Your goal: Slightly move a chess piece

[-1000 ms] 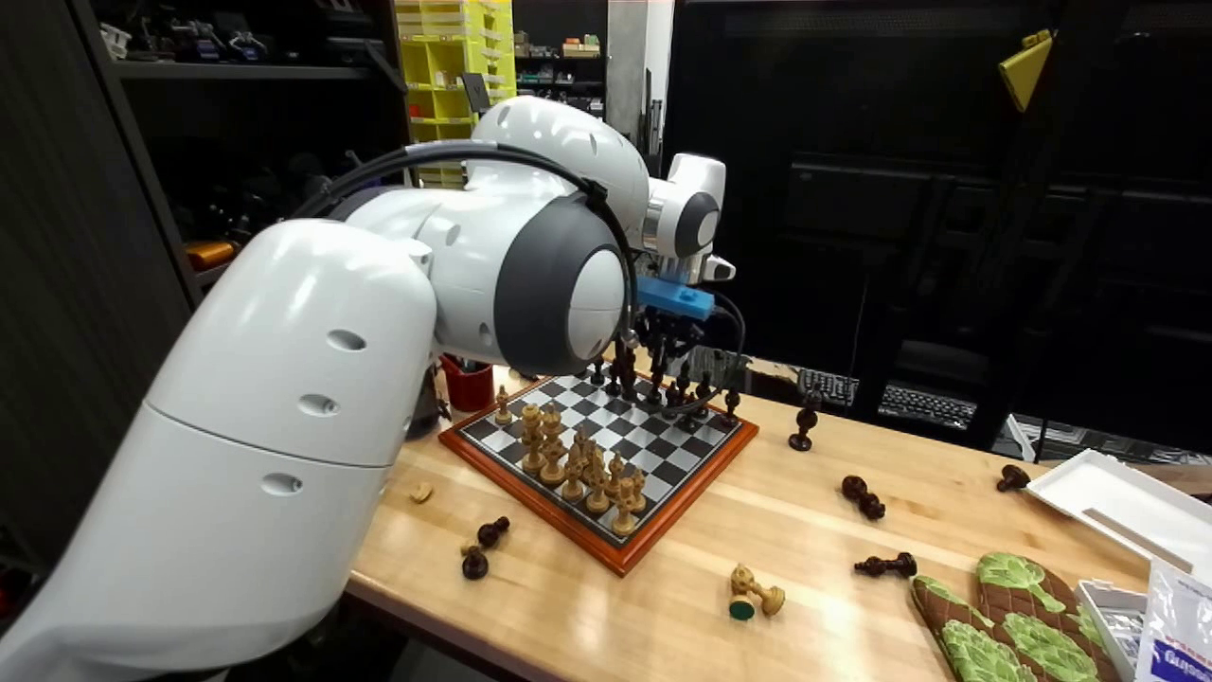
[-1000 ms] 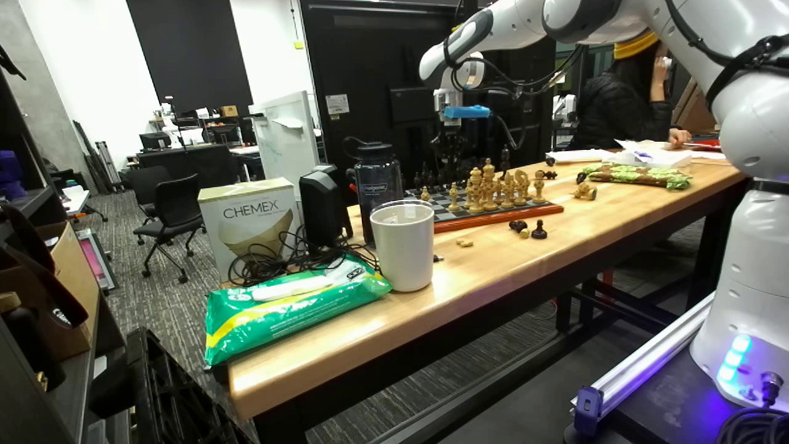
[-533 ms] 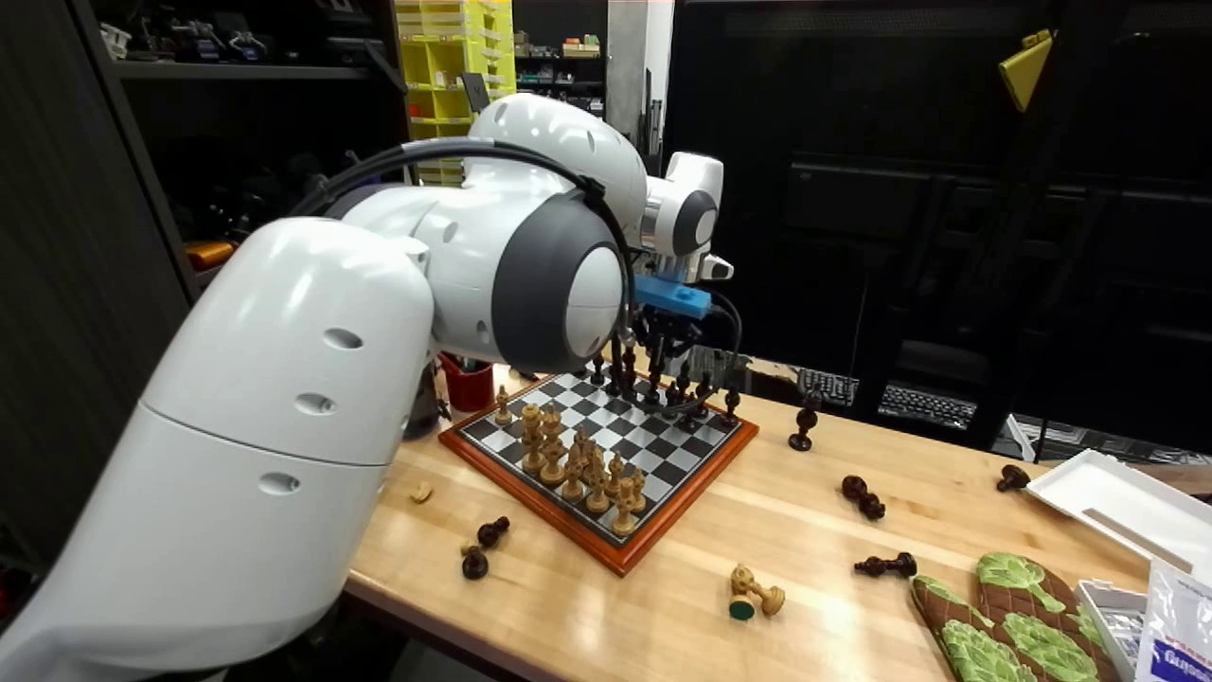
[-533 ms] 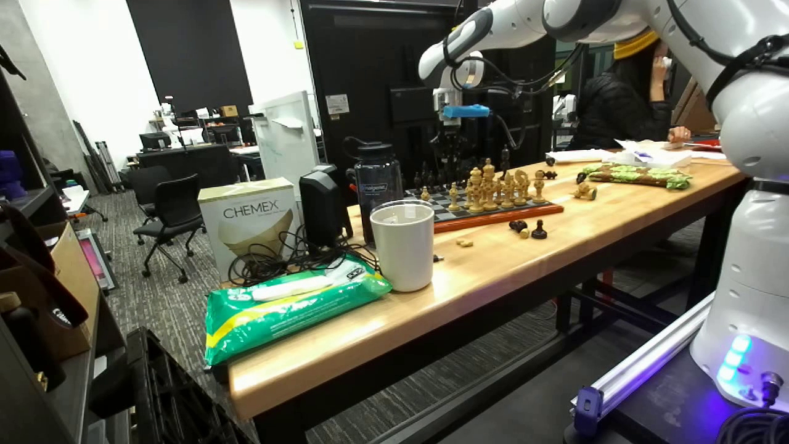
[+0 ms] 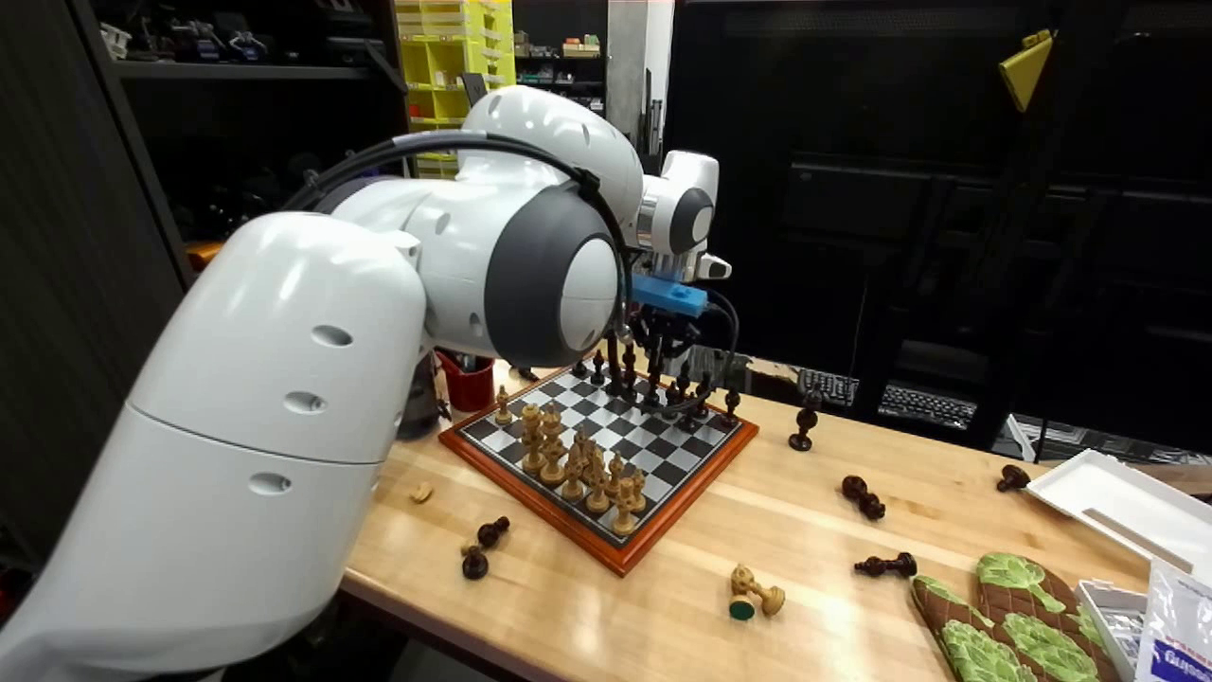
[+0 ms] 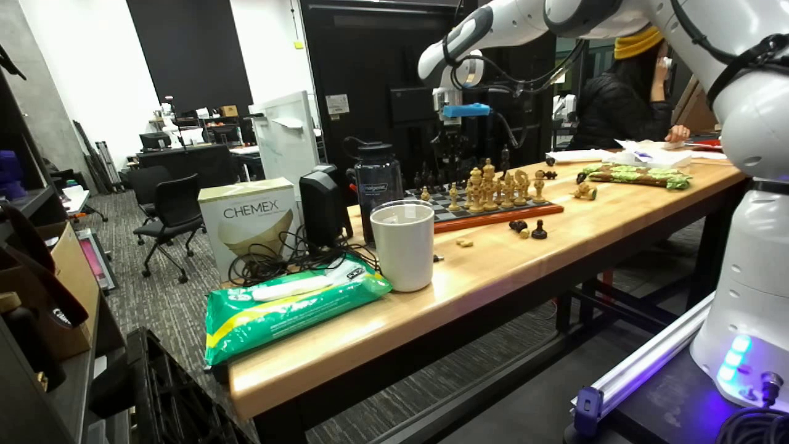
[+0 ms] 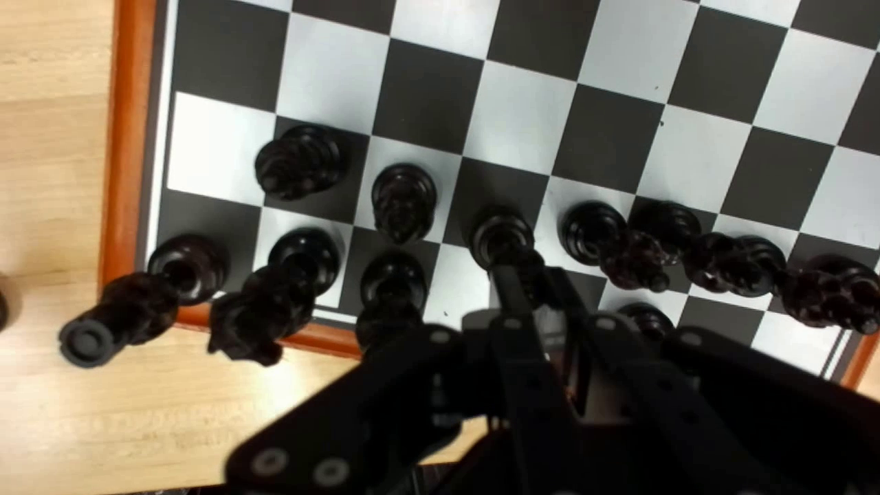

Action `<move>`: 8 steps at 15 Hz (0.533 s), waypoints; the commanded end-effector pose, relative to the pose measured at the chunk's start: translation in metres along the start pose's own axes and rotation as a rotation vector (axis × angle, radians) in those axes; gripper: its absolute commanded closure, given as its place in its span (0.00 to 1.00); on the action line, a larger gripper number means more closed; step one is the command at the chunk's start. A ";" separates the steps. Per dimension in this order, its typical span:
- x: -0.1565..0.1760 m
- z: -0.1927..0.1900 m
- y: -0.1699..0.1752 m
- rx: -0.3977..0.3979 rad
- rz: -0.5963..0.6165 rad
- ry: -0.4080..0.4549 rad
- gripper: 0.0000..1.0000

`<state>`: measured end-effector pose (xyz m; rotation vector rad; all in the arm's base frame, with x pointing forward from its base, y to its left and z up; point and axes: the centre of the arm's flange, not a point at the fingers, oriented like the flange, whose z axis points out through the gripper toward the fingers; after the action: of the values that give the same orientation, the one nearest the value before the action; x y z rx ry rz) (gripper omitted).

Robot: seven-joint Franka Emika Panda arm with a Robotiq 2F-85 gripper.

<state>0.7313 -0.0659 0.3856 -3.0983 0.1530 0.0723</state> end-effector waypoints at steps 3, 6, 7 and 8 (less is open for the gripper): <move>-0.020 -0.003 -0.002 -0.028 0.006 -0.015 0.97; -0.019 -0.001 -0.003 -0.028 0.000 -0.019 0.97; -0.018 -0.001 -0.004 -0.029 -0.002 -0.018 0.97; -0.018 -0.002 -0.004 -0.030 -0.003 -0.017 0.97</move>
<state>0.7263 -0.0652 0.3812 -3.1067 0.1500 0.0983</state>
